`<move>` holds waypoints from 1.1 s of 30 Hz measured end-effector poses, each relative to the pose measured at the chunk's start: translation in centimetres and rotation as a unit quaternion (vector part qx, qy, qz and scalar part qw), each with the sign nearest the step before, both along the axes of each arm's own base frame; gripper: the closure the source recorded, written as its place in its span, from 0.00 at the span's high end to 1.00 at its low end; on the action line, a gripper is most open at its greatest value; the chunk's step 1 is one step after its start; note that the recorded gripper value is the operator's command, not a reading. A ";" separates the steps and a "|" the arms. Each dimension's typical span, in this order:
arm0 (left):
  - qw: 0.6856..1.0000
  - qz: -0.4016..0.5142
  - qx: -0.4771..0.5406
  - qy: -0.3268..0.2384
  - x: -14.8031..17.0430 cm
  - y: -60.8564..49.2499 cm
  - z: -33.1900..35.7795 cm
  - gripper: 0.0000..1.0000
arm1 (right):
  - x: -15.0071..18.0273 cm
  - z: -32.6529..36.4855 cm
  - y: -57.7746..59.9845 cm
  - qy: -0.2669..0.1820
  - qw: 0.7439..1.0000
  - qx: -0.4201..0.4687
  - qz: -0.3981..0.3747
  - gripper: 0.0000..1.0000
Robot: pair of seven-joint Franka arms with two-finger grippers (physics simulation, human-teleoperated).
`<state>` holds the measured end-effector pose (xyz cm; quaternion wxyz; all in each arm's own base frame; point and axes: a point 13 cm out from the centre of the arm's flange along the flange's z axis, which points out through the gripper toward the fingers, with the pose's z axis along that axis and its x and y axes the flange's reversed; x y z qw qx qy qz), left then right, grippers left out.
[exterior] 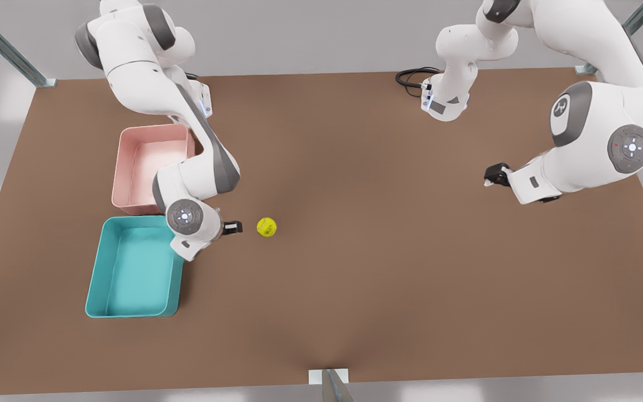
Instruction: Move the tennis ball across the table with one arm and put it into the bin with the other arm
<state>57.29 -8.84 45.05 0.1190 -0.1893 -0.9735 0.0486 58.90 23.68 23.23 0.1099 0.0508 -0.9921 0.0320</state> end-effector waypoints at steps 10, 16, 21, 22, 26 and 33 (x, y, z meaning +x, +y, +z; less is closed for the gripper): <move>0.993 0.108 0.033 0.024 -0.5 0.7 -0.7 1.00 | -4.8 -11.0 7.1 -0.044 0.998 0.027 -0.020 1.00; 0.988 0.149 0.043 0.029 -0.6 0.8 -0.7 1.00 | -5.7 -13.9 8.3 -0.077 0.995 0.046 -0.039 1.00; 0.983 0.174 0.049 0.032 -0.6 0.9 -0.7 1.00 | -5.7 -15.2 9.8 -0.093 0.993 0.056 -0.048 1.00; 0.982 0.178 0.050 0.034 -0.7 0.9 -0.8 1.00 | -5.7 -15.4 9.9 -0.094 0.993 0.057 -0.050 1.00; 0.979 0.191 0.057 0.045 -1.2 0.9 -0.9 1.00 | -5.9 -16.7 10.2 -0.094 0.992 0.056 -0.058 1.00; 0.976 0.204 0.057 0.040 -2.0 0.1 0.9 1.00 | -6.8 -18.8 9.9 -0.089 0.993 0.049 -0.066 1.00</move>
